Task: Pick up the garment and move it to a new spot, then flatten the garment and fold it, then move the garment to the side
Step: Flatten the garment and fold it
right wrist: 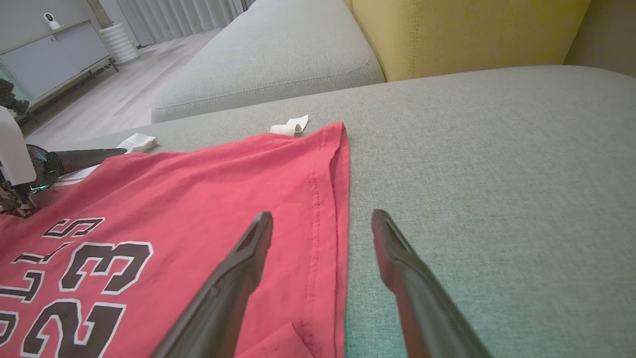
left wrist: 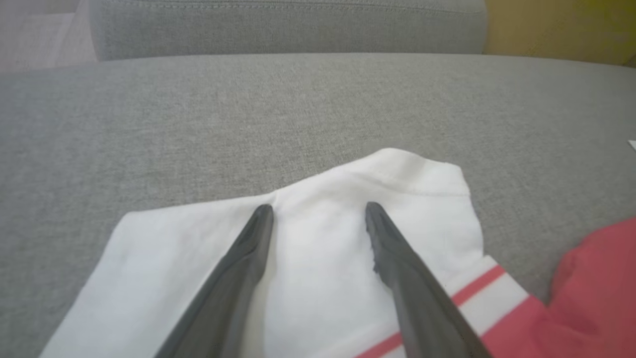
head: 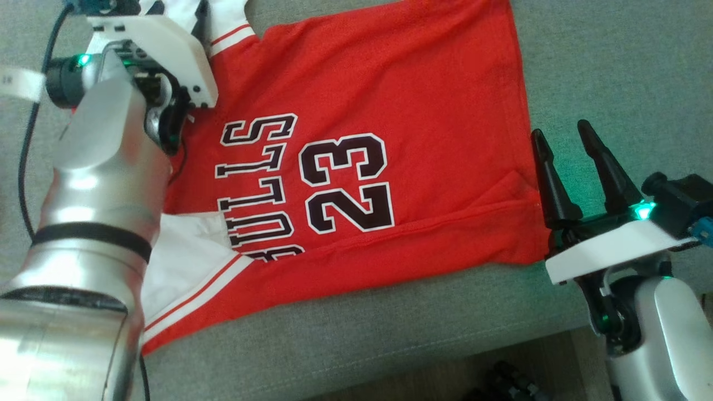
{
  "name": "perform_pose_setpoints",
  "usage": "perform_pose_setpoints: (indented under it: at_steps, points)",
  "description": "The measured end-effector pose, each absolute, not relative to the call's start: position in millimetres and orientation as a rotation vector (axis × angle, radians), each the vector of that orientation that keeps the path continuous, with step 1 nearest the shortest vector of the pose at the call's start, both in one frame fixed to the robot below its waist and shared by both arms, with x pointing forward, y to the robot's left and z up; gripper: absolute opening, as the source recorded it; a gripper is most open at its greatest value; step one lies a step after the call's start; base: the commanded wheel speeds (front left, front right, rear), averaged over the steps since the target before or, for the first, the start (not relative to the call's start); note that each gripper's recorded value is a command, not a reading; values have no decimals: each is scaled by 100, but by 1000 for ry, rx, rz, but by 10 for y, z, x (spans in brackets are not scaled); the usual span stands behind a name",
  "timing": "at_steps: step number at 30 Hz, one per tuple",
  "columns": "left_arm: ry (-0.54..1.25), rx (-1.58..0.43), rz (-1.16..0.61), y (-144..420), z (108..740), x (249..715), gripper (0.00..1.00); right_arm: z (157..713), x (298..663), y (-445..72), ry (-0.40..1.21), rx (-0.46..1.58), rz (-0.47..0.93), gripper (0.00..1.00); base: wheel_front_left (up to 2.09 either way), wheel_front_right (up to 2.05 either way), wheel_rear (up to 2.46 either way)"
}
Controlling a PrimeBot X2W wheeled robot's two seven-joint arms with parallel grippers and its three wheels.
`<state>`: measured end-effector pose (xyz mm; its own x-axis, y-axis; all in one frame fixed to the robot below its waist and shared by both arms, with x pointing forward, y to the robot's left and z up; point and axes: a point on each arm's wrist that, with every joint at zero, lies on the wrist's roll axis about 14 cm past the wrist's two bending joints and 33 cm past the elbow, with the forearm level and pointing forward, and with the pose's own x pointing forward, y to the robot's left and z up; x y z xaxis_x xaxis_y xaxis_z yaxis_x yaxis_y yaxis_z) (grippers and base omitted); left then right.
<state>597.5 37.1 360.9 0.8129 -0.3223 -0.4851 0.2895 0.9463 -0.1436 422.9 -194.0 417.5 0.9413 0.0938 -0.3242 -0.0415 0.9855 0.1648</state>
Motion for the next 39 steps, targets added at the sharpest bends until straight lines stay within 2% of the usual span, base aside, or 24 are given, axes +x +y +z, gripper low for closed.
perform_pose_setpoints:
  at_steps: [1,2,3,4,5,6,14,23,31,39]
  points:
    - [568,-48,-323,381,3585,5978,93,4173,4227,-1939,339,161,69,100,0,0,0]
    - [582,-40,-320,391,3579,5983,73,4177,4227,-1936,338,161,70,100,0,0,0]
    - [582,-40,-320,391,3579,5983,48,4177,4227,-1936,338,161,70,100,0,0,0]
    - [594,-29,-315,404,3575,5988,29,4184,4229,-1936,336,160,71,100,0,0,0]
    - [600,-19,-314,414,3572,5992,2,4194,4236,-1937,334,159,71,100,0,0,0]
    - [601,-13,-308,433,3571,5998,0,4206,4249,-1943,329,159,70,100,0,0,0]
    - [507,-16,-284,495,3672,5975,0,4211,4342,-2060,329,165,49,100,0,0,0]
    - [388,-47,-269,598,3854,5933,0,4273,4955,-2069,318,146,97,100,0,0,0]
    - [297,-58,-270,685,4042,5983,0,4009,5401,-2040,411,165,107,100,0,0,0]
    - [258,-76,-296,641,4110,5978,0,3690,5520,-1896,526,165,137,100,0,0,0]
